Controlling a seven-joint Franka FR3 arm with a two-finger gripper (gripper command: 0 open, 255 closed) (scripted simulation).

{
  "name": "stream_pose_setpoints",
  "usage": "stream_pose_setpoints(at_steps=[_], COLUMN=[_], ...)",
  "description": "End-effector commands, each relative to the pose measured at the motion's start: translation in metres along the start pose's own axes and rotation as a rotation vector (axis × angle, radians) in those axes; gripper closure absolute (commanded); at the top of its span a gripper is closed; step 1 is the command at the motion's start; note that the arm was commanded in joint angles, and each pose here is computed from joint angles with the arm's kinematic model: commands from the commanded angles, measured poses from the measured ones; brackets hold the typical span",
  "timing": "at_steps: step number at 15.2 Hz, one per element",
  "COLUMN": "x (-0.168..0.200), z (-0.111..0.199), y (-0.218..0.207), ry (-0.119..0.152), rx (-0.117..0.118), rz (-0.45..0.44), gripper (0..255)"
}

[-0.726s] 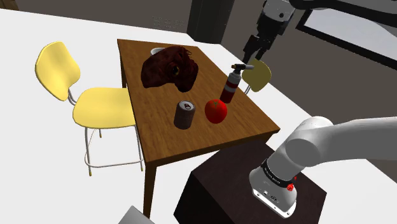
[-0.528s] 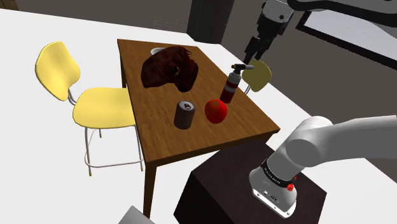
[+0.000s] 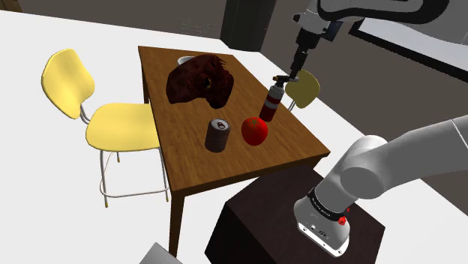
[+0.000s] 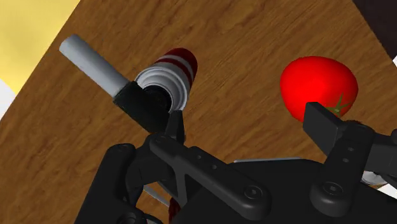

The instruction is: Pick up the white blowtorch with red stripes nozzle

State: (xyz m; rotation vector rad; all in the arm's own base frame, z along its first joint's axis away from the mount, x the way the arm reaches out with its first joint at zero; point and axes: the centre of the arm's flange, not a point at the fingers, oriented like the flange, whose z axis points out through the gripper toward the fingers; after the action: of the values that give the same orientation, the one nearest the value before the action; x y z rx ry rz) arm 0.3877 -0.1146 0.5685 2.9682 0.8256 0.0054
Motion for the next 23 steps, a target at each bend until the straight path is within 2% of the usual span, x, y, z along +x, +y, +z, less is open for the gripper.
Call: stream_pose_setpoints(at_steps=[1, 6, 14, 16, 17, 23], x=[0.01, 0.046, 0.049, 0.049, 0.049, 0.049], z=[0.012, 0.043, 0.085, 0.085, 0.084, 0.084], y=[0.024, 0.076, 0.076, 0.076, 0.076, 0.075], ry=[-0.015, -0.049, -0.051, -0.051, -0.051, -0.051], rx=[0.007, 0.026, 0.028, 0.028, 0.028, 0.028], rz=[-0.144, -0.473, -0.492, -0.492, -0.492, -0.492], gripper=[0, 0, 0, 0, 255, 255])
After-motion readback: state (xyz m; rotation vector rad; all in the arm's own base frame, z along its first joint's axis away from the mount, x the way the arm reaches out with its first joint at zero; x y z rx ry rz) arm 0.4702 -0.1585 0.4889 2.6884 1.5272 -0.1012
